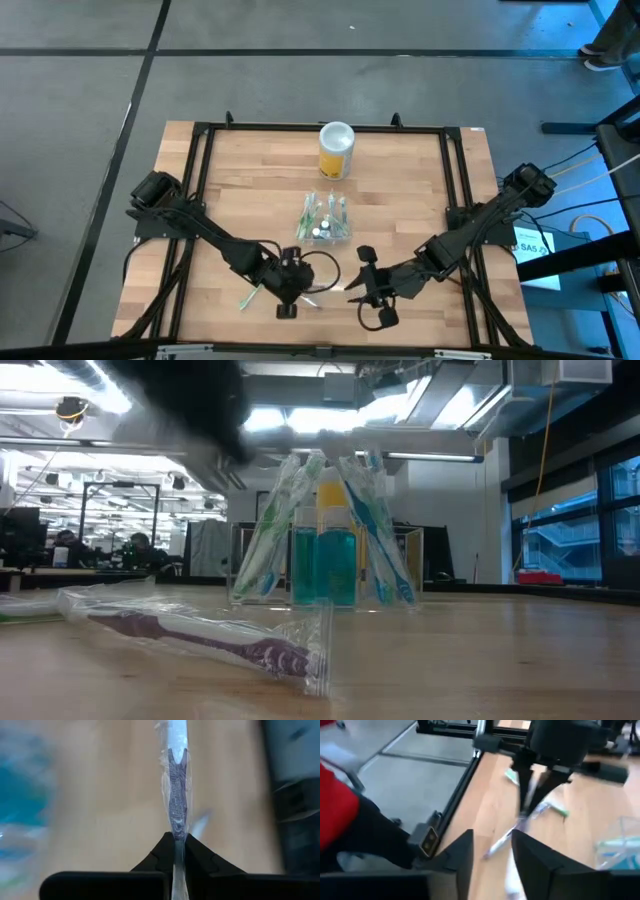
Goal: Pick & Place toothbrushing station
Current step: Put the purple toothbrush into the transparent organizer
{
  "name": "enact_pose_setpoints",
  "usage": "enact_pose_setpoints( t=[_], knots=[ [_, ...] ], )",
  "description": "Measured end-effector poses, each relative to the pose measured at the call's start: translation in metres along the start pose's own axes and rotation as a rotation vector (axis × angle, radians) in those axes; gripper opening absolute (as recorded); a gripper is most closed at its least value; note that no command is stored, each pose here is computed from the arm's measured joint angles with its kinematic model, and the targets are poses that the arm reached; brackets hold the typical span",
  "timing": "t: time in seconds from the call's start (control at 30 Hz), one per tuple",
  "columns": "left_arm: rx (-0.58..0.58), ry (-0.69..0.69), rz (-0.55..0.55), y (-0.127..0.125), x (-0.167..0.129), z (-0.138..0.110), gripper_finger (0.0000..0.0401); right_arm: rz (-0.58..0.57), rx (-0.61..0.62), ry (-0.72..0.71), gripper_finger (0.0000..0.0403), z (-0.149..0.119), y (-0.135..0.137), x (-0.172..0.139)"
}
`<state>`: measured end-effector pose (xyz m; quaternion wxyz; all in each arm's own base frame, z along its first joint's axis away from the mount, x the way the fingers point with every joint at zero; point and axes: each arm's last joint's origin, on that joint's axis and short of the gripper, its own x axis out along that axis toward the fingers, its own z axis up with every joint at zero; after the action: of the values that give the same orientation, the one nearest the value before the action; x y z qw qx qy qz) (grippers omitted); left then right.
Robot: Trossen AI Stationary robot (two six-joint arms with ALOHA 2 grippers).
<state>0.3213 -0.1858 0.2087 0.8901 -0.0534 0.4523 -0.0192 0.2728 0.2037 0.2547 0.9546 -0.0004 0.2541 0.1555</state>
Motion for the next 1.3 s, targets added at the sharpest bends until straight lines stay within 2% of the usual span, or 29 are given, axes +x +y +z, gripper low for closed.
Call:
enact_pose_setpoints(
  t=[0.1, 0.2, 0.37, 0.5, 0.6, 0.7, 0.87, 0.97, 1.1, 1.2, 1.3],
  knots=[
    [-0.044, -0.060, -0.124, -0.007, -0.001, 0.009, 0.0014, -0.011, -0.091, -0.010, 0.0156, 0.000, 0.002, 0.000],
    [-0.098, -0.091, -0.177, -0.010, -0.002, 0.014, 0.0014, -0.047, -0.163, -0.063, 0.0162, 0.003, 0.007, -0.002],
    [-0.215, -0.134, -0.196, -0.004, -0.001, 0.023, 0.0014, -0.084, -0.302, -0.106, 0.0142, 0.004, 0.018, -0.006],
    [-0.274, -0.227, -0.264, 0.000, -0.002, 0.038, 0.0014, -0.100, -0.387, -0.110, 0.0117, 0.003, 0.025, -0.009],
    [-0.289, -0.279, -0.352, 0.004, -0.003, 0.049, 0.0014, -0.123, -0.422, -0.113, 0.0102, 0.001, 0.029, -0.011],
    [-0.307, -0.284, -0.385, 0.009, -0.003, 0.053, 0.0014, -0.152, -0.425, -0.116, 0.0097, 0.001, 0.031, -0.012],
    [-0.335, -0.253, -0.358, 0.019, 0.000, 0.054, 0.0014, -0.159, -0.438, -0.116, 0.0128, 0.000, 0.032, -0.012],
    [-0.385, -0.250, -0.380, 0.023, 0.000, 0.057, 0.0014, -0.161, -0.508, -0.090, 0.0159, -0.002, 0.033, -0.013],
    [-0.497, -0.198, -0.443, 0.033, 0.002, 0.062, 0.0014, -0.298, -0.619, -0.064, 0.0180, -0.005, 0.034, -0.016],
    [-0.576, -0.170, -0.467, 0.041, 0.003, 0.065, 0.0014, -0.408, -0.702, -0.041, 0.0182, -0.006, 0.035, -0.019],
    [-0.616, -0.182, -0.463, 0.049, 0.003, 0.069, 0.0015, -0.470, -0.761, -0.002, 0.0176, -0.010, 0.036, -0.017]
  ],
)
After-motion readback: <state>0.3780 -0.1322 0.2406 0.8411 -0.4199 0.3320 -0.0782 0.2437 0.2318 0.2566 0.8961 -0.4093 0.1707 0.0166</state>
